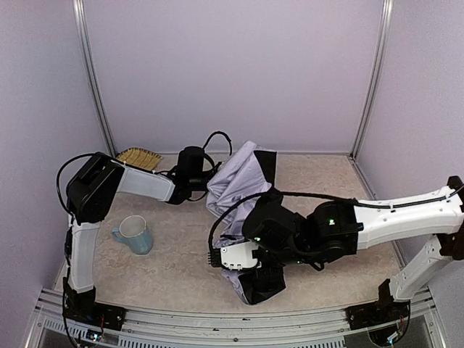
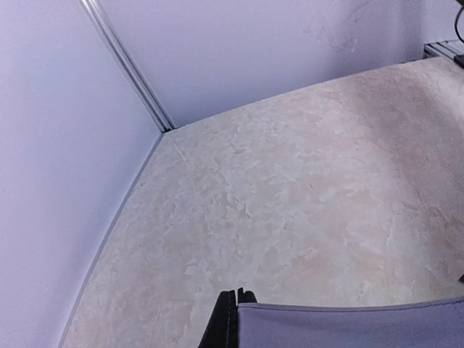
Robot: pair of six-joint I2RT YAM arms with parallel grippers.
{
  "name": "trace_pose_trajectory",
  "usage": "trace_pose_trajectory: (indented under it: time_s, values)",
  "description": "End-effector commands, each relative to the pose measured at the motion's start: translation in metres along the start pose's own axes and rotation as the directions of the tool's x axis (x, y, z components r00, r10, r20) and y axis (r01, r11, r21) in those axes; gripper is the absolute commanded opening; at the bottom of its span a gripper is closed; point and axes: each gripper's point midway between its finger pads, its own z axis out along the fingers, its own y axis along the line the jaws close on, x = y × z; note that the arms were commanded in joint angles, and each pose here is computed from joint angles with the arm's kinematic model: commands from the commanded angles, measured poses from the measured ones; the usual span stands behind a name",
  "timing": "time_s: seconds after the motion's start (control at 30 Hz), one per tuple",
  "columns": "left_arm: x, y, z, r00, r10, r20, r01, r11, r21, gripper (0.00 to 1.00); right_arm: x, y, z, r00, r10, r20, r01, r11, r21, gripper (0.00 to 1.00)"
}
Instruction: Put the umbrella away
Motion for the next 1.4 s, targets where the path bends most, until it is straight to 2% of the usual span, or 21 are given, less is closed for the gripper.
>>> trace_pose_trajectory:
  time_s: [0.0,0.07,0.2,0.33,0.37,0.47,0.5,0.57,0.6,0.7,0.77,0.9,0.97,1.07,1.1,1.13,1.17,1.27,1.37]
  values:
    - [0.015,-0.027,0.008,0.979,0.202,-0.038,-0.201,0.979,0.031,0.00,-0.004,0.053,0.039,0.998,0.059,0.034,-0.054,0.987,-0.154,0.00]
    - [0.021,-0.034,0.009,0.964,0.258,-0.059,-0.258,0.966,0.014,0.00,0.002,0.076,0.059,0.998,0.059,0.019,-0.053,0.974,-0.220,0.00]
    - [0.034,-0.033,0.009,0.961,0.267,-0.072,-0.267,0.964,0.004,0.00,0.018,0.114,0.089,0.998,0.064,-0.027,-0.069,0.939,-0.336,0.00]
    - [0.046,-0.021,0.010,0.951,0.280,-0.128,-0.288,0.956,-0.048,0.00,0.033,0.125,0.105,0.989,0.130,-0.073,-0.148,0.896,-0.418,0.00]
    - [0.048,-0.014,0.010,0.948,0.282,-0.147,-0.296,0.951,-0.084,0.06,0.036,0.124,0.106,0.985,0.151,-0.079,-0.170,0.887,-0.430,0.00]
    - [0.054,0.028,0.008,0.944,0.229,-0.235,-0.291,0.918,-0.271,0.57,0.046,0.116,0.111,0.970,0.221,-0.100,-0.243,0.864,-0.441,0.00]
    - [0.054,0.047,0.005,0.946,0.187,-0.266,-0.275,0.895,-0.350,0.69,0.049,0.112,0.112,0.963,0.248,-0.108,-0.270,0.854,-0.444,0.00]
    - [0.055,0.080,-0.006,0.946,0.103,-0.307,-0.249,0.838,-0.486,0.92,0.052,0.109,0.113,0.949,0.293,-0.120,-0.314,0.825,-0.469,0.00]
    - [0.054,0.092,-0.014,0.947,0.073,-0.313,-0.240,0.808,-0.539,0.98,0.054,0.109,0.113,0.941,0.313,-0.126,-0.334,0.810,-0.483,0.00]
    - [0.045,0.120,-0.039,0.953,0.001,-0.302,-0.207,0.732,-0.650,0.99,0.058,0.112,0.114,0.926,0.347,-0.151,-0.373,0.769,-0.518,0.00]
    - [0.042,0.133,-0.051,0.957,-0.038,-0.289,-0.178,0.708,-0.683,0.99,0.063,0.113,0.117,0.918,0.355,-0.177,-0.393,0.756,-0.523,0.00]
    - [0.035,0.154,-0.080,0.961,-0.116,-0.252,-0.132,0.608,-0.783,0.99,0.074,0.117,0.125,0.893,0.375,-0.249,-0.449,0.711,-0.541,0.00]
    - [0.014,0.151,-0.095,0.973,-0.113,-0.200,-0.098,0.587,-0.804,0.99,0.076,0.120,0.127,0.883,0.382,-0.272,-0.469,0.689,-0.553,0.00]
    - [-0.030,0.123,-0.123,0.992,-0.087,-0.095,-0.026,0.586,-0.810,0.99,0.074,0.120,0.129,0.866,0.404,-0.296,-0.499,0.646,-0.577,0.00]
    - [-0.043,0.107,-0.131,0.994,-0.086,-0.068,-0.003,0.599,-0.801,0.99,0.072,0.119,0.128,0.857,0.419,-0.300,-0.512,0.622,-0.593,0.00]
    - [-0.075,0.089,-0.142,0.998,-0.067,-0.018,0.027,0.613,-0.789,0.98,0.071,0.120,0.127,0.848,0.432,-0.306,-0.524,0.594,-0.611,0.00]
    - [-0.085,0.071,-0.152,0.998,-0.069,-0.002,0.042,0.629,-0.776,0.97,0.070,0.120,0.126,0.837,0.448,-0.313,-0.536,0.562,-0.630,0.00]
    - [-0.129,-0.009,-0.162,0.997,-0.044,0.062,0.074,0.760,-0.646,0.89,0.070,0.120,0.127,0.802,0.490,-0.342,-0.575,0.479,-0.663,0.00]
    - [-0.163,-0.088,-0.165,0.986,-0.065,0.151,0.121,0.906,-0.406,0.75,0.067,0.117,0.130,0.786,0.505,-0.357,-0.591,0.444,-0.673,0.00]
